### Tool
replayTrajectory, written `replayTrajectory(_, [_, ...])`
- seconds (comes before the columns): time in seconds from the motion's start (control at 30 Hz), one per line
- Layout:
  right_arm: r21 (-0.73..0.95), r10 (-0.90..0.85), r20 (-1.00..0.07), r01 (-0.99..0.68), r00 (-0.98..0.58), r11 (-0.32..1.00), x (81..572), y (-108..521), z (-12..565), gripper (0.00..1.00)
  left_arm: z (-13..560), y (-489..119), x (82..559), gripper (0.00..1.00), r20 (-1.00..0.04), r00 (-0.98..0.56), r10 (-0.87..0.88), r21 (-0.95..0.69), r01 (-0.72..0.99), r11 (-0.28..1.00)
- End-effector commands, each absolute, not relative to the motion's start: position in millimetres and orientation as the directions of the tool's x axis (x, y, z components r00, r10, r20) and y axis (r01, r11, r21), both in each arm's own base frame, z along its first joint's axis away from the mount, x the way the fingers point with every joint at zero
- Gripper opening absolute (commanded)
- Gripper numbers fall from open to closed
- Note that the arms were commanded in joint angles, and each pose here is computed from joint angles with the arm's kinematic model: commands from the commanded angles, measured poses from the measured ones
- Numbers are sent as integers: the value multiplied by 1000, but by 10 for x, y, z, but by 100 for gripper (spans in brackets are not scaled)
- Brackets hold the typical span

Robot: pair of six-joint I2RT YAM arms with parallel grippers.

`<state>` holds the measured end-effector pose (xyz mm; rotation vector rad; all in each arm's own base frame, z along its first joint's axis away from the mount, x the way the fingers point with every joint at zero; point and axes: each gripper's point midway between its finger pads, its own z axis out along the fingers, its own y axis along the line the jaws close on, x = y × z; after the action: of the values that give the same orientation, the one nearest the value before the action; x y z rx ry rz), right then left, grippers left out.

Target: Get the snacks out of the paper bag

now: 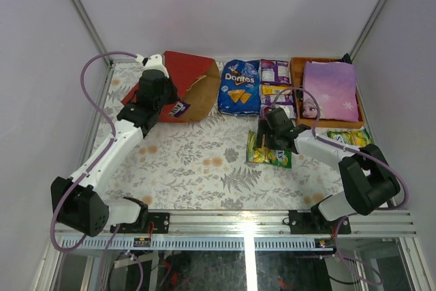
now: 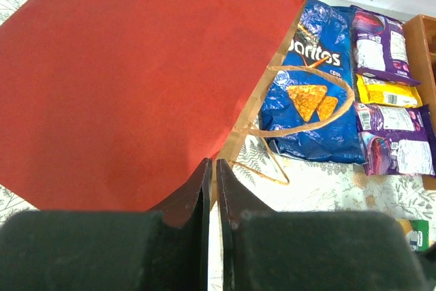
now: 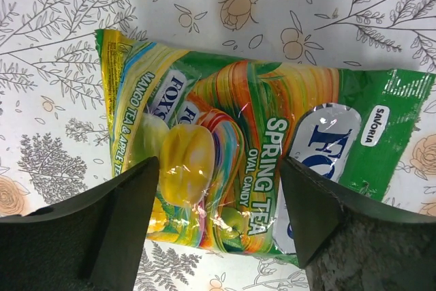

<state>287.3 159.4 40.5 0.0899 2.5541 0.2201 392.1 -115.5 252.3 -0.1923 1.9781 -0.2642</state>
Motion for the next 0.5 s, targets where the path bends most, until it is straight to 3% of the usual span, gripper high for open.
replayTrajectory(0.0, [190,76,-548,-35,-833,981,2908,1680,337,81,2665,-1258,3941,5,-877,-401,-265,-306,41,951])
replayTrajectory(0.1, [140,50,-541,-31,-839,990,2926,1605,234,86,2621,-1321,3913,11,-863,-436,-255,-311,62,948])
replayTrajectory(0.13, [127,49,-536,-24,-843,992,2941,1575,196,87,2592,-1350,3906,20,-859,-447,-248,-311,73,948])
replayTrajectory(0.2, [135,74,-526,3,-848,991,2991,1520,155,90,2528,-1398,3898,53,-857,-463,-225,-295,83,952])
replayTrajectory(0.23, [161,106,-512,26,-852,987,3021,1496,135,91,2488,-1418,3897,63,-859,-468,-206,-273,79,959])
replayTrajectory(0.33, [290,227,-461,97,-858,952,3126,1440,144,90,2424,-1500,3916,74,-873,-473,-115,-168,70,983])
replayTrajectory(0.47, [331,252,-513,82,-820,940,3219,1446,354,90,2489,-1773,3945,82,-899,-438,-8,-67,119,991])
